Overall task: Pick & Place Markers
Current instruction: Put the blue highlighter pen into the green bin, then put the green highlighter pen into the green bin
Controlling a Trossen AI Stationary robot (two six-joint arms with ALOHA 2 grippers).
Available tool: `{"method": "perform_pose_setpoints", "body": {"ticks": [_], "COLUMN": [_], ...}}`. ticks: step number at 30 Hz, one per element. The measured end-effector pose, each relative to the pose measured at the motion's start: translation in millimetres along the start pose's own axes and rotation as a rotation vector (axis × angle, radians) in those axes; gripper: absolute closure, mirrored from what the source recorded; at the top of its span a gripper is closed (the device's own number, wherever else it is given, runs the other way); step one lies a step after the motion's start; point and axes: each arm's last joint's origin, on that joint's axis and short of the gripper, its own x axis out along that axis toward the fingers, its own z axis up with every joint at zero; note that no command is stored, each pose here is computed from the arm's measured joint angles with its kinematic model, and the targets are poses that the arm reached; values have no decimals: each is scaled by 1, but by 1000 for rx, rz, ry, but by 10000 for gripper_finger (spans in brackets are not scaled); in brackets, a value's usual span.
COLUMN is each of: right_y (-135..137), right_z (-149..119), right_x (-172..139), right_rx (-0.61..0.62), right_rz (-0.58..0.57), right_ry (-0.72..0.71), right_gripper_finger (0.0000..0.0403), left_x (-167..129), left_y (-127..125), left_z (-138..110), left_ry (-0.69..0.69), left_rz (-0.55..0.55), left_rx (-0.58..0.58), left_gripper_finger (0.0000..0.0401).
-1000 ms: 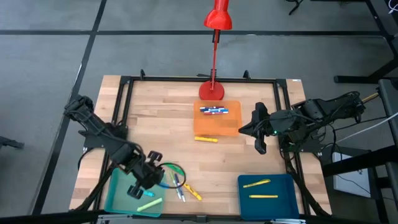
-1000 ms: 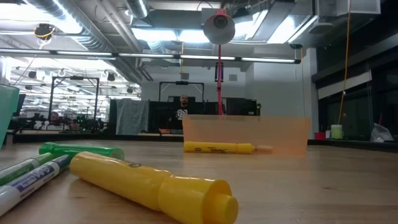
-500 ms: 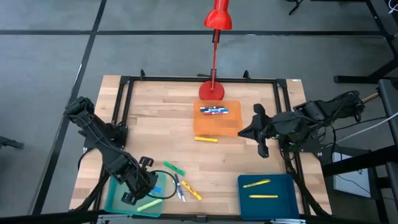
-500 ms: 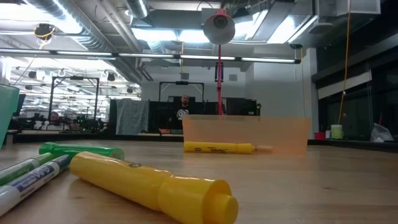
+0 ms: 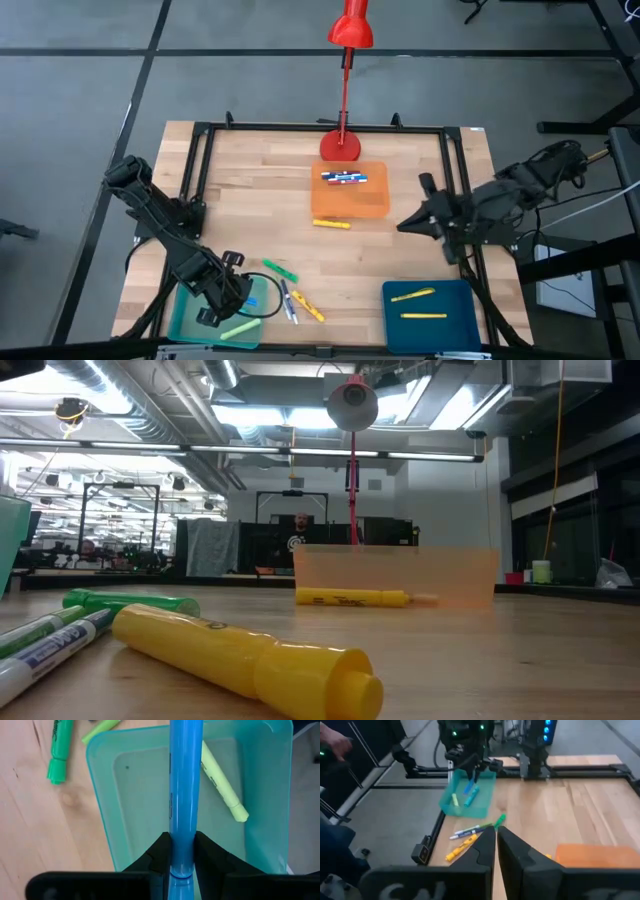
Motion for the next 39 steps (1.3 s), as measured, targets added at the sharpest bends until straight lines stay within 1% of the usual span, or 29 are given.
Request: {"method": "perform_pose_setpoints", "body": {"ticks": [5, 9, 14, 18, 22, 25, 29, 34, 36, 39], "right_y": [-7, -15, -24, -30, -35, -38, -39, -39, -39, -39], "right_z": [-4, -24, -53, -72, -85, -88, -87, -86, -86, -86], "right_x": [-21, -27, -32, -36, -41, -46, -51, -52, -52, -52], "right_rx": [-3, -2, 2, 43, 73, 88, 101, 103, 107, 127], "right_rz": [16, 19, 27, 41, 53, 64, 74, 78, 78, 81], "right_ry": [-49, -63, -94, -145, -189, -230, -273, -284, -282, -282], "right_gripper_finger": [382, 383, 399, 393, 396, 399, 395, 395, 398, 399], "left_x": [0, 0, 0, 0, 8, 18, 31, 45, 48, 49], "left_y": [0, 0, 0, 0, 1, 2, 9, 16, 17, 17], "left_z": [0, 0, 0, 0, -2, -7, -16, -26, -27, -27], "left_ry": [-3, -6, -8, -8, -11, 7, 38, 68, 66, 61], "left_rz": [5, 7, 11, 12, -10, -13, 39, 68, 66, 58], "left_rx": [-1, -2, -30, -64, -96, -129, -208, -216, -216, -212], "left_gripper_finger": [346, 346, 346, 346, 346, 346, 343, 290, 283, 283]}}
